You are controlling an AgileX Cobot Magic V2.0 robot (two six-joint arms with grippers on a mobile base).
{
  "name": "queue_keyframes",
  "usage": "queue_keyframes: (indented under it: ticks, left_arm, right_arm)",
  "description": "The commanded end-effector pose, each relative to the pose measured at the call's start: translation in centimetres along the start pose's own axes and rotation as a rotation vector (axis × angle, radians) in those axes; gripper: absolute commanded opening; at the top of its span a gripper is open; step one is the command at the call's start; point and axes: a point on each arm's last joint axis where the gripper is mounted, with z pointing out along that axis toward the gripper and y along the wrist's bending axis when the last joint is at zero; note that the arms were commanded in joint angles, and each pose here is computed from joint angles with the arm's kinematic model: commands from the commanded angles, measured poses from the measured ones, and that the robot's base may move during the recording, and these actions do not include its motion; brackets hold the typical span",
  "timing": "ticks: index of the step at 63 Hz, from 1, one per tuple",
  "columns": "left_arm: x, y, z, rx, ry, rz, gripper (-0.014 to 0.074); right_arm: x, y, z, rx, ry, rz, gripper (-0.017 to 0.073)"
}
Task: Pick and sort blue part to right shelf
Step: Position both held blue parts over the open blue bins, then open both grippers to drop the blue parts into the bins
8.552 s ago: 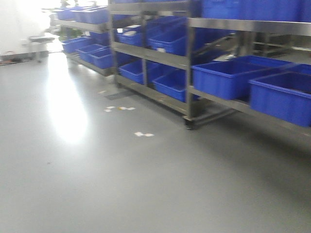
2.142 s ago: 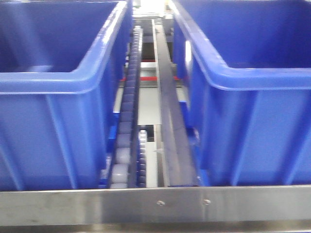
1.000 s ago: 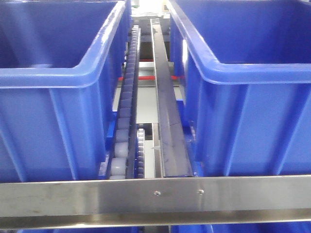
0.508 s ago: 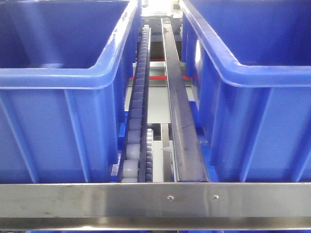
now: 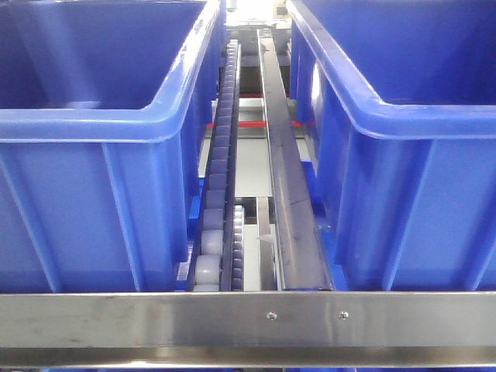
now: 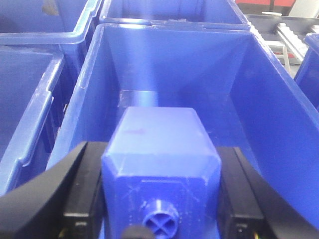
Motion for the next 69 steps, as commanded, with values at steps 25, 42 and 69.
queue_keyframes:
  ticks: [25, 42, 69]
  left_arm:
    - [-1.8, -0.1, -0.2, 0.008, -0.12, -0.022, 0.0368]
    - [-4.0, -1.6, 4.0, 0.105, -0.1, 0.074, 0.0368]
    - [-1.7, -3.2, 12.5, 0.138, 0.036, 0.089, 0.0381]
  right_arm:
    - [-1.8, 0.1, -0.2, 0.001, -0.121, -0.008, 0.0281]
    - [-2.8, 0.1, 2.7, 0.01, -0.008, -0.008, 0.0281]
    - [-2.4, -0.1, 10.2, 0.027, 0.077, 0.005, 0.032]
